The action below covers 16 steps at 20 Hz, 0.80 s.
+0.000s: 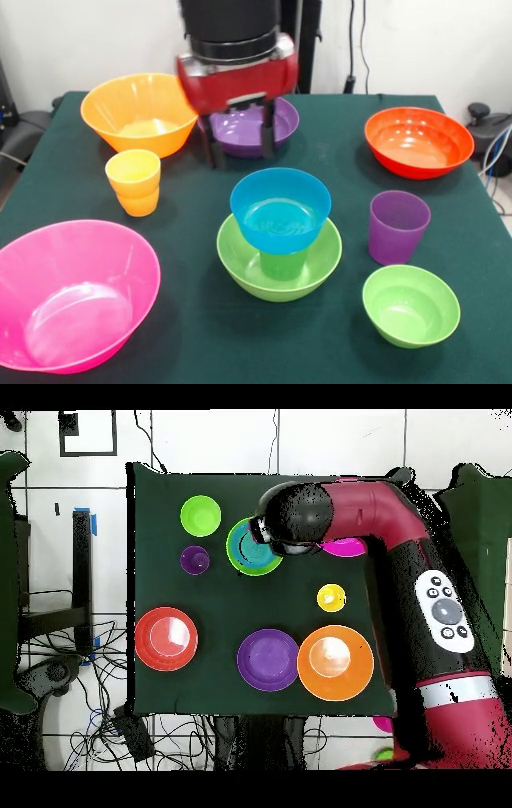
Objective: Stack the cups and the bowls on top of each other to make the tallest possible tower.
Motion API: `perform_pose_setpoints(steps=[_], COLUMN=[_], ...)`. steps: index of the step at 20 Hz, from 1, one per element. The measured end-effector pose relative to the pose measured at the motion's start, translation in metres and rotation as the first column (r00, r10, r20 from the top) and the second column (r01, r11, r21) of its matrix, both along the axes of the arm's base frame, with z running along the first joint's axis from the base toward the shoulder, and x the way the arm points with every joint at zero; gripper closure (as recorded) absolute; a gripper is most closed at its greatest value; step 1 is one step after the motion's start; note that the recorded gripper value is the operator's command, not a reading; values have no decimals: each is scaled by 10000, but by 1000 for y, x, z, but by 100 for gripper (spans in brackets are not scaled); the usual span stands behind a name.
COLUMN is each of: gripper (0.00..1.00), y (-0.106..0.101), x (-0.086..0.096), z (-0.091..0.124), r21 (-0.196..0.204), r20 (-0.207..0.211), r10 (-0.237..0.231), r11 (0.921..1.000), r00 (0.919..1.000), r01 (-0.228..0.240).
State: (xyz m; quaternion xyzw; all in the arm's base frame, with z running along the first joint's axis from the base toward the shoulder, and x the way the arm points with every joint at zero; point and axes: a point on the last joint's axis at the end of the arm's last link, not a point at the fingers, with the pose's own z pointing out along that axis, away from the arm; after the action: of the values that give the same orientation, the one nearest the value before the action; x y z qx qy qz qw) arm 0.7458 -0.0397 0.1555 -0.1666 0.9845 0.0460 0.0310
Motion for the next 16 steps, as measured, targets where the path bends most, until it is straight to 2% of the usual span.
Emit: perform_pose_setpoints(steps=[1, 2, 5, 6, 8, 12, 16], gripper=[0, 0, 0, 0, 0, 0, 0], y=[5, 21, 40, 59, 75, 117, 150], x=[-2, -9, -16, -23, -29, -45, -63], z=[-1, -3, -6, -9, -12, -18, -26], r21=[-7, -64, -140, -201, -267, -343, -386], r20=[-27, -89, -100, -117, -113, 20, 109], r10=[67, 269, 453, 564, 612, 502, 26], r11=[10000, 9996, 9989, 9982, 9978, 9982, 9993], r00=[10000, 9996, 9989, 9983, 9981, 9987, 9999], r01=[-67, -270, -455, -566, -615, -501, -22])
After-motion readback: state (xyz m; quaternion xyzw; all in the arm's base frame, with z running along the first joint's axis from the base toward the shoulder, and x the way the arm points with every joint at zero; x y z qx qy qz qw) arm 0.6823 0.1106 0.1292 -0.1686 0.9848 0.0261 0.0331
